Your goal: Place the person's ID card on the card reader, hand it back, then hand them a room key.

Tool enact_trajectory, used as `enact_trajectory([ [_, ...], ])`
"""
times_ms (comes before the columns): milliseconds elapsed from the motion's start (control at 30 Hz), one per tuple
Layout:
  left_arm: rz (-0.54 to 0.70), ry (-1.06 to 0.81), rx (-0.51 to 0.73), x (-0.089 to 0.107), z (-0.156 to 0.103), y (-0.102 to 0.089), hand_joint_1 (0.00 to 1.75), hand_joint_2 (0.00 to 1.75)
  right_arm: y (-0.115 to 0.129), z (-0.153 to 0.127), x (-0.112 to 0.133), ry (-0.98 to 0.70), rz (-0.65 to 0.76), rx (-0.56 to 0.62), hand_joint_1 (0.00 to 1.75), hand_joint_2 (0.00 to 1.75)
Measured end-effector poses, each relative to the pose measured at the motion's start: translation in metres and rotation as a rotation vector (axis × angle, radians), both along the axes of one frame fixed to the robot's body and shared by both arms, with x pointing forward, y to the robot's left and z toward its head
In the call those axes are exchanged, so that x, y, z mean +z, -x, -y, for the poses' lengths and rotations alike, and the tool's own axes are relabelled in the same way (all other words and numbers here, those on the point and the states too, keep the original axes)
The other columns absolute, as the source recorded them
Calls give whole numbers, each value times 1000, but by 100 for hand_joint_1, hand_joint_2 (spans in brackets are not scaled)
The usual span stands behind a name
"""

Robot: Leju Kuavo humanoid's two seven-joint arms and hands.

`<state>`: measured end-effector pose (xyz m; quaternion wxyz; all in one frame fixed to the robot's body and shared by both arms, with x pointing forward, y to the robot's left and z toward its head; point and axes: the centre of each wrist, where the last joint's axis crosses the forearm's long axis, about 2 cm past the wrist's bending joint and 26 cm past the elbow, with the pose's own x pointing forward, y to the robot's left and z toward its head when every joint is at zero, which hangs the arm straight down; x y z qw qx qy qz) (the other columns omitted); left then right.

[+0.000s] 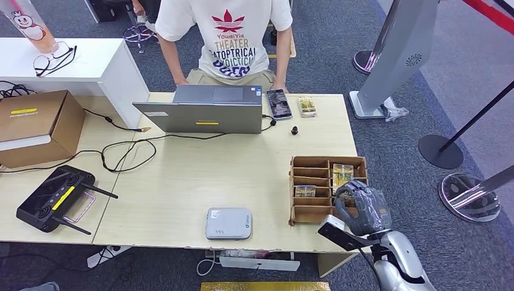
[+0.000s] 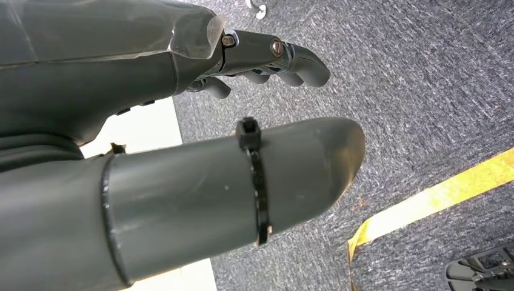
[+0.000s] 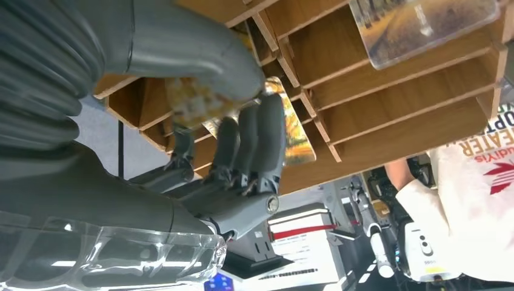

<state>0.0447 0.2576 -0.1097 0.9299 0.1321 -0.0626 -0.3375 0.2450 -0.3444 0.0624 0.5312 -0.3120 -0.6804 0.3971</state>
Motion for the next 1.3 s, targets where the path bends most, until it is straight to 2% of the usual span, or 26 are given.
enact_trajectory([
  [167,0,0,0,0,0,0,0,0,0,-1,1,-2,1,1,145,175],
  [633,0,3,3,0,2,-1,0,0,-2,0,2,-4,-7,6,145,175],
  [1300,4,3,-9,1,4,-3,0,0,-22,1,22,-26,64,24,144,175],
])
